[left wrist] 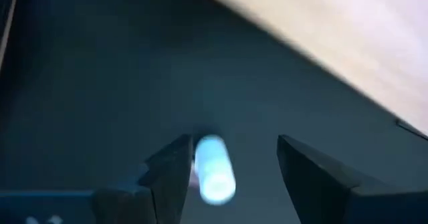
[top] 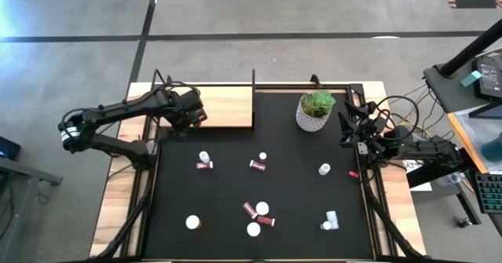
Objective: Pick and place medicine bottles onto shelf by color
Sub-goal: Put the top white pill bottle on the shelf
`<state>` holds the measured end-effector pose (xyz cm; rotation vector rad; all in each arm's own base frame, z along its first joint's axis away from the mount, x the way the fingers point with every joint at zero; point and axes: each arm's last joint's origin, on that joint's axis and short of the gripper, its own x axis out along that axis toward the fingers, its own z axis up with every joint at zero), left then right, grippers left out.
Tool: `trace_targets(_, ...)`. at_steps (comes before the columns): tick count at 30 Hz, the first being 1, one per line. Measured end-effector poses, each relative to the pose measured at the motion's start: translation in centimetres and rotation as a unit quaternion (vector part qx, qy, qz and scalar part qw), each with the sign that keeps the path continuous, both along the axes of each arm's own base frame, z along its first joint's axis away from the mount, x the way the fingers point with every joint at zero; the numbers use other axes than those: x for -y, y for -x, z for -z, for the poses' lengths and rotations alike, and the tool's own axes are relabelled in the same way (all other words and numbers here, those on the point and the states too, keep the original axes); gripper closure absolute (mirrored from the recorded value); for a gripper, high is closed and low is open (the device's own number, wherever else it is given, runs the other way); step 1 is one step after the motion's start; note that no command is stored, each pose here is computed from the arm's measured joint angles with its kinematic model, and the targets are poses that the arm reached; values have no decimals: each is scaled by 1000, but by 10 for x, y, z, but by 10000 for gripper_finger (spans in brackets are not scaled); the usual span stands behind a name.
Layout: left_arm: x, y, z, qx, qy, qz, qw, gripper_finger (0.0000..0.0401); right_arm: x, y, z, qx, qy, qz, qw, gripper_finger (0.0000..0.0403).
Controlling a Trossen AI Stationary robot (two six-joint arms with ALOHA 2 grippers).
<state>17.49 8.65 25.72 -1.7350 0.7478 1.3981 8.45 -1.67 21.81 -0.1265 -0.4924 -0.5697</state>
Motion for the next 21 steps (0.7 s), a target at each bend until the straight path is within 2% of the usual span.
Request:
trace_targets(6,2,-3,2,15,64,-56,996,198,0,0,0,0,0,0,1000,188)
trace_targets(15,0,-16,18,0,134,-18,991,198,0,0,0,0,0,0,1000,188)
trace_targets(21,-5,-27,28,8,150,9,989,198,0,0,0,0,0,0,1000,188)
